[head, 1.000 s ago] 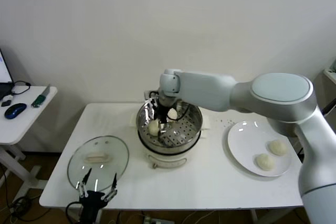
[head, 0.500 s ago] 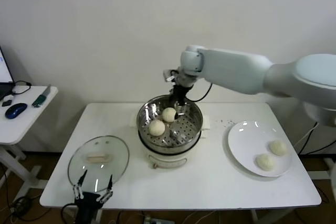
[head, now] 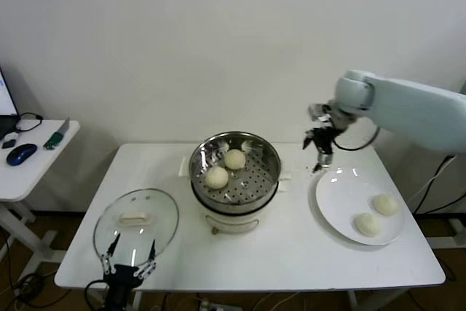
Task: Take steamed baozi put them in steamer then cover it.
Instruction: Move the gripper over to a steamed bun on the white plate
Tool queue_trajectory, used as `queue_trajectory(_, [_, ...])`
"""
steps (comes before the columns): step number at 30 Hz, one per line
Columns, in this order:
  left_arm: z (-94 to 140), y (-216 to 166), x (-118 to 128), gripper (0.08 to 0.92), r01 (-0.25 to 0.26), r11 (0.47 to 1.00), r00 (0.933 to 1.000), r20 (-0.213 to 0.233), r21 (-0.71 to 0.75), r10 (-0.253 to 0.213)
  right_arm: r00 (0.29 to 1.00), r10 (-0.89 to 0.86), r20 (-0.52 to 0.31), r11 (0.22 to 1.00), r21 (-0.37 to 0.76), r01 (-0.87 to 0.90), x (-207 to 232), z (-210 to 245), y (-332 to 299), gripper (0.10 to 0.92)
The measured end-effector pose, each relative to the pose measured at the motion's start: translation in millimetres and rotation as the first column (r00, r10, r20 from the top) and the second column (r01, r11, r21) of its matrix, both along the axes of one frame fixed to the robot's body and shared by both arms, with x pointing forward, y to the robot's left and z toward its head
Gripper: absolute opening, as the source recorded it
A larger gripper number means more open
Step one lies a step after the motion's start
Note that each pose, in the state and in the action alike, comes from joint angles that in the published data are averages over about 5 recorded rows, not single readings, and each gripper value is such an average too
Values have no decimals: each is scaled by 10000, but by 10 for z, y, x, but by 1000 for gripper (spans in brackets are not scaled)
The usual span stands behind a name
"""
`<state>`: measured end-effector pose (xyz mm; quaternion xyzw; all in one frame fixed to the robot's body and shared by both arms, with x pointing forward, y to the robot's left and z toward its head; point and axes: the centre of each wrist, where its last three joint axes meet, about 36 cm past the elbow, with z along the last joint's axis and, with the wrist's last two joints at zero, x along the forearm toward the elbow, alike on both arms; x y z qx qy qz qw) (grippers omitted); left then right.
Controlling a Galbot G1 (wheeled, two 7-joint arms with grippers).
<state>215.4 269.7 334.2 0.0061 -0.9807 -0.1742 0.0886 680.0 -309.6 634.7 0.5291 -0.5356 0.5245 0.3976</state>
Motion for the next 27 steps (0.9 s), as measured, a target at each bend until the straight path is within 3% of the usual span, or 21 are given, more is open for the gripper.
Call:
queue_trajectory(11, [-11, -2, -29, 823, -208, 9997, 9996, -180, 82, 210, 9971, -525, -542, 9962, -718, 485, -351, -798, -871, 823])
queue_trajectory(27, [-44, -9, -42, 823, -331, 9994, 9990, -297, 140, 335, 9887, -696, -1326, 9852, -1647, 473, -619, -1558, -1279, 823])
